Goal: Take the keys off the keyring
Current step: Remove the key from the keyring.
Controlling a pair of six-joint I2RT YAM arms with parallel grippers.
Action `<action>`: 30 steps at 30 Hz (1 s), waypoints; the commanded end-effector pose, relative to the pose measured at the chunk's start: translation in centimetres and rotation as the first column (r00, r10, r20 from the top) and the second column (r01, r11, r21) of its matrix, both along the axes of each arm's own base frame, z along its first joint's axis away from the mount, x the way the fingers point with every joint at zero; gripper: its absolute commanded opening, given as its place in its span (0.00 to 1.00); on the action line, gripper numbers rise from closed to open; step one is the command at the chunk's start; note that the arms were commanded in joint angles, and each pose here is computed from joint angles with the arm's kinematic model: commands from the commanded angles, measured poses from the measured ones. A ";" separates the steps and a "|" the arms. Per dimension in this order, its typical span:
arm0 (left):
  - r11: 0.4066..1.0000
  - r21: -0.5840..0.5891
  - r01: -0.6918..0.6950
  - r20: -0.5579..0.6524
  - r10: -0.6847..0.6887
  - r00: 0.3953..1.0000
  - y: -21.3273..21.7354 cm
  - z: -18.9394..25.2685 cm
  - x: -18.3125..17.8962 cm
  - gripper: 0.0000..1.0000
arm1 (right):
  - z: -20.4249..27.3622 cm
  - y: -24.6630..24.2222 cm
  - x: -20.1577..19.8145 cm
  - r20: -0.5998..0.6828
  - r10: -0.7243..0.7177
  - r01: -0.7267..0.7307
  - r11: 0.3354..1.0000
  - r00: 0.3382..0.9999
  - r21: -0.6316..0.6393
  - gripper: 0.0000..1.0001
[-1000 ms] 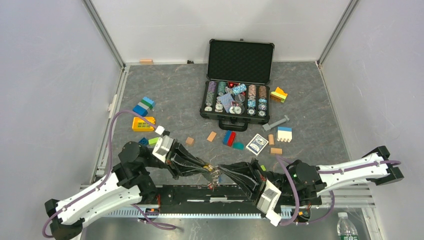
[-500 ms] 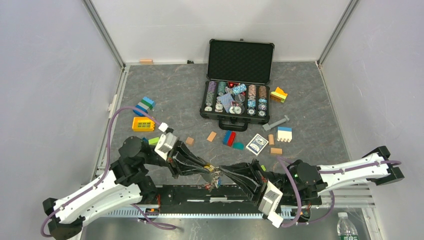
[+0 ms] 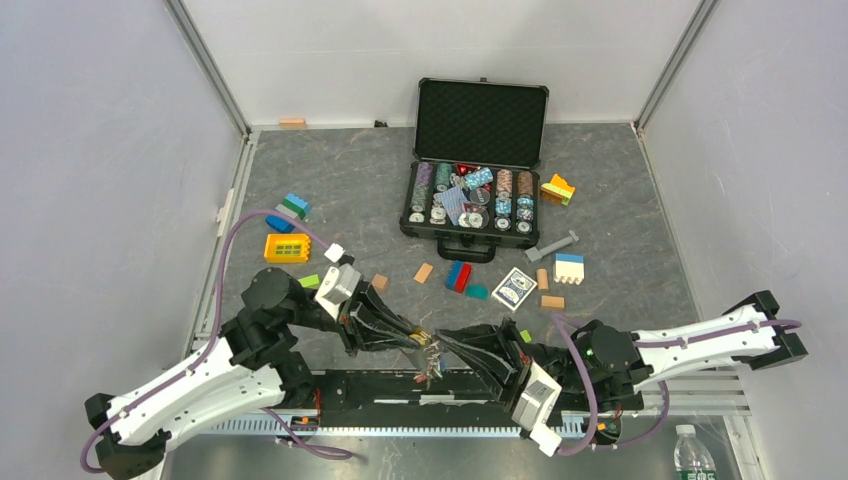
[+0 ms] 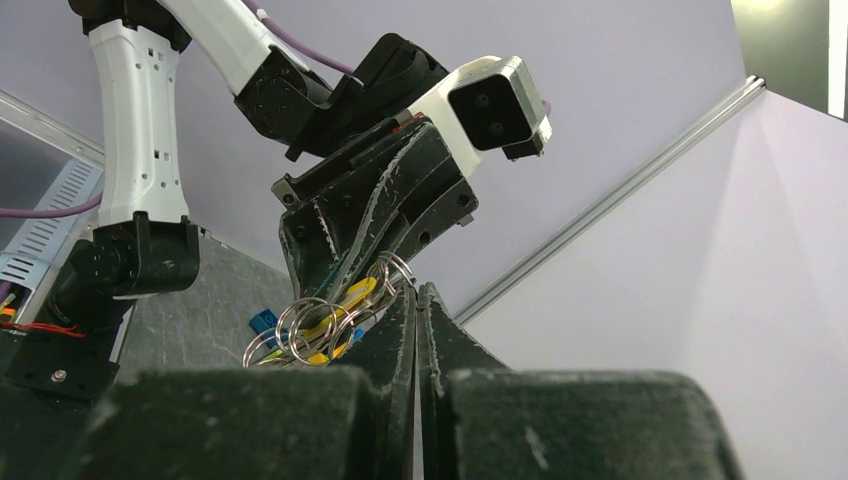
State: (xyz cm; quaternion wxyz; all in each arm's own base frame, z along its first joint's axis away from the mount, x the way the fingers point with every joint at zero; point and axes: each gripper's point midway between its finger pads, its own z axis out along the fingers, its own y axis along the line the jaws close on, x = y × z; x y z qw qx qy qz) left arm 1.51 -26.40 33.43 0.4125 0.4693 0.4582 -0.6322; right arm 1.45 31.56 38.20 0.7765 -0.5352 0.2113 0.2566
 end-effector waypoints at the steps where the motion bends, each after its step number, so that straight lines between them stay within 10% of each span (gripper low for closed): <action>1: 0.996 -0.074 0.056 0.094 -0.049 0.994 0.5 2.9 -1.1 0.02 | 0.1 0.3 1.5 -0.007 -0.087 0.087 0.996 0.996 -0.030 0.00; 15: 0.997 -0.071 0.011 0.098 -0.004 0.995 0.8 2.6 -0.7 0.02 | -1.2 0.9 2.3 0.058 -0.151 0.157 0.979 0.987 -0.132 0.00; 30: 0.995 -0.083 -0.055 0.104 0.064 0.993 1.1 2.1 0.1 0.02 | 0.6 -1.5 2.3 -0.208 -0.059 0.090 0.986 0.976 0.143 0.00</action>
